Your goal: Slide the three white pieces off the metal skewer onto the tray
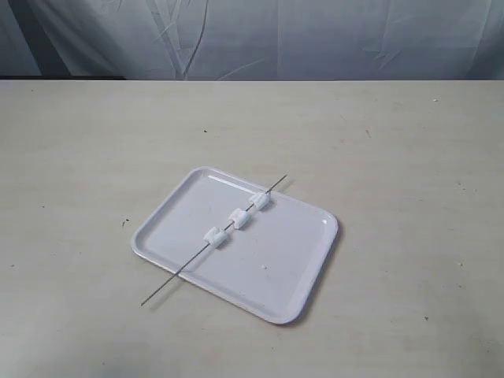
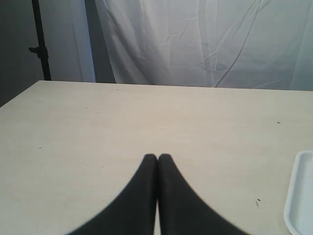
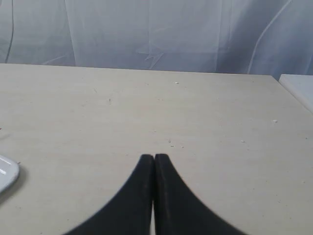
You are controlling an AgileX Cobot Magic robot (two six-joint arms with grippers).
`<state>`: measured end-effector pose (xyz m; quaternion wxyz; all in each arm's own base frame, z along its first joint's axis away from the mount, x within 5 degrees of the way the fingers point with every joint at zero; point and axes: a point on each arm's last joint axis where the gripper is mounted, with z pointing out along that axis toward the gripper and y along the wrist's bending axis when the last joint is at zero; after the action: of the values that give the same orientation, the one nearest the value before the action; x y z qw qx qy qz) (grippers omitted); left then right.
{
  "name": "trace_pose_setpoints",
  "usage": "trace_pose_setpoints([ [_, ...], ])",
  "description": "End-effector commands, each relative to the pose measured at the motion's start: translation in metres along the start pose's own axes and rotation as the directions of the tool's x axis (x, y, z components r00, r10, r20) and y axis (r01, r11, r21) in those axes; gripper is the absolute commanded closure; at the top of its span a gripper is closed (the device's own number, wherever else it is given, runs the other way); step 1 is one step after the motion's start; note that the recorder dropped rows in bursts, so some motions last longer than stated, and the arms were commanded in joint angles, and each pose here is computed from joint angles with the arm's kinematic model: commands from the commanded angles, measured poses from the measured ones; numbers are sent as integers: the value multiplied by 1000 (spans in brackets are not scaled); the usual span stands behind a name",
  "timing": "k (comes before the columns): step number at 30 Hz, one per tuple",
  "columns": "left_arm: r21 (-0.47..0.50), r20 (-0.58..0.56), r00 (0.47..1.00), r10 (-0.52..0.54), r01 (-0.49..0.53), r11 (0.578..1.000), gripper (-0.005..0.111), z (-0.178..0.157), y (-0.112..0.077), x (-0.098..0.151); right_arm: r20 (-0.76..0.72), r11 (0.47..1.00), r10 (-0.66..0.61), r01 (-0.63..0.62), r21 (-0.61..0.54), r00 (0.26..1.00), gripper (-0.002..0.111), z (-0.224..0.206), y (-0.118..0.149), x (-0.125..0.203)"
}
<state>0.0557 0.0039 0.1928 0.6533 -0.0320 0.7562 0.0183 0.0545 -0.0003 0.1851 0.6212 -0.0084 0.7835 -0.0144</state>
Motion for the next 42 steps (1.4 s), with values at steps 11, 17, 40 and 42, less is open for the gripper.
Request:
trace_pose_setpoints([
  [11,5,10,1000,-1,1,1000,107,0,0,0,12,1000,3,-3,4,1000,109,0,0,0],
  [17,5,10,1000,-1,1,1000,107,0,0,0,12,1000,3,-3,4,1000,109,0,0,0],
  [40,5,10,1000,-1,1,1000,107,0,0,0,14,1000,3,-3,4,1000,109,0,0,-1],
  [42,-4,9,999,39,-39,999,107,0,1,0,14,1000,3,-3,4,1000,109,0,0,-1],
])
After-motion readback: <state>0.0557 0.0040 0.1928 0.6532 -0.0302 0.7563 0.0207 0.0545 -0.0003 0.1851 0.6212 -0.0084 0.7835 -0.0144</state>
